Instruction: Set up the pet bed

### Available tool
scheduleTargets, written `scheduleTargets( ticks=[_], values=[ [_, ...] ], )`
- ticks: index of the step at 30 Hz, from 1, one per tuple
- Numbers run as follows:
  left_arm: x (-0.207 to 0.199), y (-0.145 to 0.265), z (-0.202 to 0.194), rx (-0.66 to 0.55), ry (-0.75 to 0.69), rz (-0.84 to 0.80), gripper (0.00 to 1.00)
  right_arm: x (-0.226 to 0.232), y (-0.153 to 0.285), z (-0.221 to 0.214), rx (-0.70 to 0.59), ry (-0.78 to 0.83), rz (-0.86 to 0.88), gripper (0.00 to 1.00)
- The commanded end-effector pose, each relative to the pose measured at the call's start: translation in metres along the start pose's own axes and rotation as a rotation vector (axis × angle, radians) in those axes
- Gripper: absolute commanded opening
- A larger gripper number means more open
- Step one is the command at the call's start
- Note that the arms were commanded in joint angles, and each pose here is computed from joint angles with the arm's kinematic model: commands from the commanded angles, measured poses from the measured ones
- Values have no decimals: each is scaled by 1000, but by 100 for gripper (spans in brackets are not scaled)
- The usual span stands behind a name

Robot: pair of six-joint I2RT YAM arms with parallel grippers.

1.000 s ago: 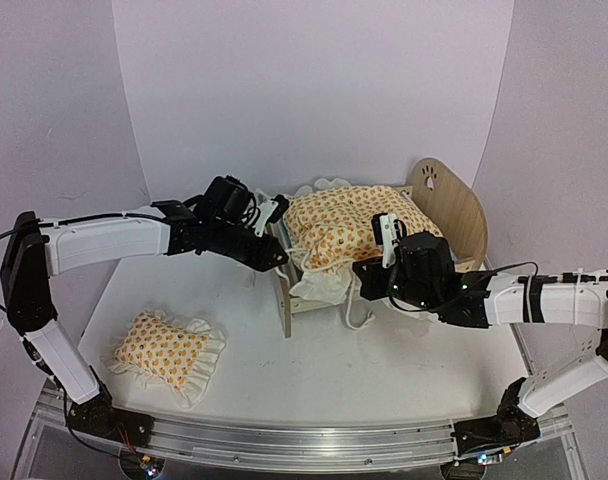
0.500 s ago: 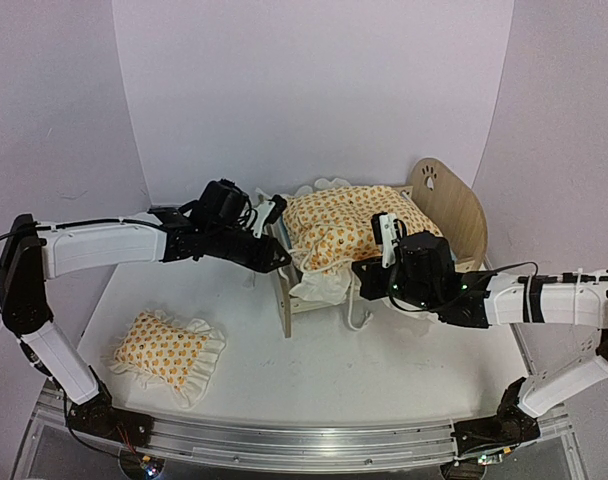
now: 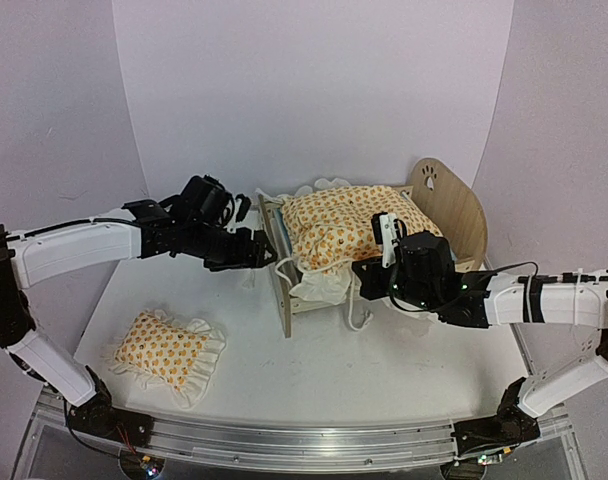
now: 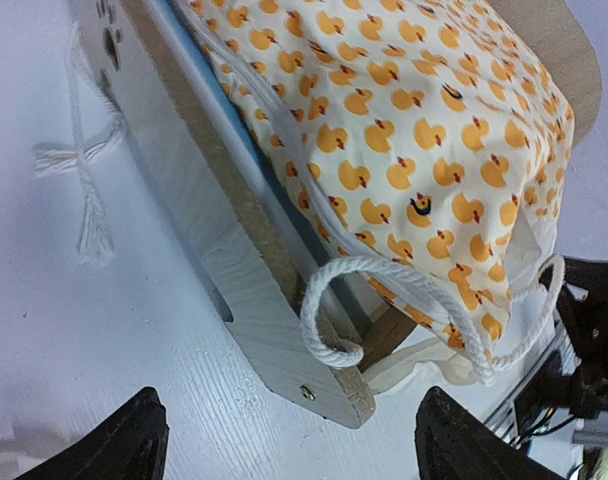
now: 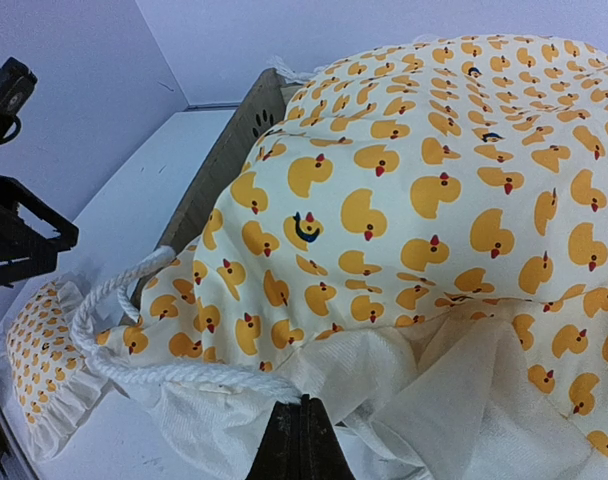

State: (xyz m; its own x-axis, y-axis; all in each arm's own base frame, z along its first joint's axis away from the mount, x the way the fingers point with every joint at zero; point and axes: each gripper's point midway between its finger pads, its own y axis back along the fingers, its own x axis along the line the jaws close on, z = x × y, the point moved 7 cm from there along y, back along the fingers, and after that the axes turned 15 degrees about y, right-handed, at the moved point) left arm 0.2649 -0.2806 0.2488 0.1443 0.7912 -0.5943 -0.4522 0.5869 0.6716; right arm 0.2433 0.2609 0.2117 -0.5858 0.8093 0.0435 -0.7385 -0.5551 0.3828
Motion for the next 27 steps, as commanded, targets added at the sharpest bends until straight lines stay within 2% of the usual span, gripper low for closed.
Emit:
scheduleTargets(
  ticks=[1, 5, 8, 10, 12, 15, 18, 19, 22, 27],
  values=[
    [9, 13, 17, -144, 297, 87, 82, 4, 4, 27, -99, -15, 19, 0],
    [11, -25, 25, -44, 334, 57, 62, 4, 4, 24, -95, -7, 11, 0],
    [6, -40, 43, -76, 335, 46, 57, 3, 4, 20, -92, -10, 9, 0],
    [2, -45, 53, -119, 328, 55, 59, 2, 5, 18, -96, -15, 8, 0],
    [3, -56, 52, -105, 355, 61, 65, 2, 4, 16, -94, -16, 7, 0],
    [8, -77, 45, -66, 408, 85, 65, 2, 3, 13, -86, -4, 5, 0],
    [15, -79, 43, -108, 468, 127, 66, 2, 0, 11, -77, 9, 5, 0],
    [15, -79, 44, -125, 470, 136, 66, 3, -1, 11, -75, 12, 7, 0],
    [16, -80, 46, -157, 501, 184, 54, 4, -5, 10, -65, 26, 15, 0],
    [9, -94, 45, -119, 542, 213, 44, 5, -20, 4, 22, 145, -57, 0]
  ],
)
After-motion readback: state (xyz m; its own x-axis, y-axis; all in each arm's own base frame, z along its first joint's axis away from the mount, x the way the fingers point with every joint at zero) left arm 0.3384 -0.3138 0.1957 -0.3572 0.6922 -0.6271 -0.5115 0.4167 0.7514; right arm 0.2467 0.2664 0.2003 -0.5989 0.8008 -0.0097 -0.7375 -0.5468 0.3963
